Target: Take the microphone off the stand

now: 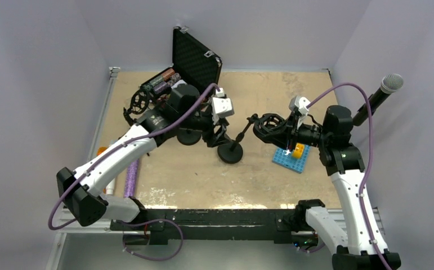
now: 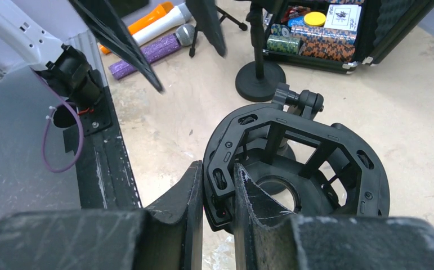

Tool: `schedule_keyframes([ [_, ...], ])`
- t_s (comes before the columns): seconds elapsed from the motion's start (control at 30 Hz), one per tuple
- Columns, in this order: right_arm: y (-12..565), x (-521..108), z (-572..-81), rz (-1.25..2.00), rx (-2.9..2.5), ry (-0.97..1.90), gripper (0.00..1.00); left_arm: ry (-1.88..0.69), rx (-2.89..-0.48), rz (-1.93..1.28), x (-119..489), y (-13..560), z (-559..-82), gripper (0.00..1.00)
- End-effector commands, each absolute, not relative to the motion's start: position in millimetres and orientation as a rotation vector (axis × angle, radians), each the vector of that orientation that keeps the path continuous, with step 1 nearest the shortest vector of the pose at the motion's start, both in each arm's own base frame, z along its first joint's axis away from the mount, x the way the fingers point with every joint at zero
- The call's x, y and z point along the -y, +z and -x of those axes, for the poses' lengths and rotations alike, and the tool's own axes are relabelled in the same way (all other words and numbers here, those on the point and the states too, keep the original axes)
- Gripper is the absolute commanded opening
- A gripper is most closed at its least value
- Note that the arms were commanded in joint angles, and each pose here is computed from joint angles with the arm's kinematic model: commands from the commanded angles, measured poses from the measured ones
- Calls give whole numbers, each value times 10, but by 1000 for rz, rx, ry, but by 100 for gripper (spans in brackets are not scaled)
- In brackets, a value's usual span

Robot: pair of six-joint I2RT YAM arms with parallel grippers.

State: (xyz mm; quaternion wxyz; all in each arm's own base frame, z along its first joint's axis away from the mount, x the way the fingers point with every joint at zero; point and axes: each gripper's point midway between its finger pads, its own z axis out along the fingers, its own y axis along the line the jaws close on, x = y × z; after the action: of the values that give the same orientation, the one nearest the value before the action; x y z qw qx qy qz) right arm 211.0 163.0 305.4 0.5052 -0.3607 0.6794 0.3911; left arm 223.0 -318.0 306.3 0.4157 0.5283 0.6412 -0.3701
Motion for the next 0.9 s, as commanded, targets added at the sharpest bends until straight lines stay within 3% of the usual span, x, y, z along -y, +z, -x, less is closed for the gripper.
schedule_keyframes([
  [0.0,3215,-1609,-2070,911,-1511,851,0,-779,-1474,-1255,3453,2944,-2584,68],
  [0.3,3157,-1594,-1959,816,-1604,908,0,-782,-1275,-1386,3944,2169,-2718,68],
  [0.57,3193,-1587,-1913,867,-1596,887,0,-806,-1348,-1380,4127,1868,-2973,63],
  [0.7,3183,-1572,-1918,858,-1617,880,0,-831,-1362,-1397,4147,1733,-2979,42],
  [0.83,3157,-1546,-2021,753,-1687,895,0,-792,-1384,-1381,4114,1725,-3027,3],
  [0.87,3155,-1506,-2114,660,-1737,887,0,-749,-1393,-1364,4075,1728,-3079,0],
])
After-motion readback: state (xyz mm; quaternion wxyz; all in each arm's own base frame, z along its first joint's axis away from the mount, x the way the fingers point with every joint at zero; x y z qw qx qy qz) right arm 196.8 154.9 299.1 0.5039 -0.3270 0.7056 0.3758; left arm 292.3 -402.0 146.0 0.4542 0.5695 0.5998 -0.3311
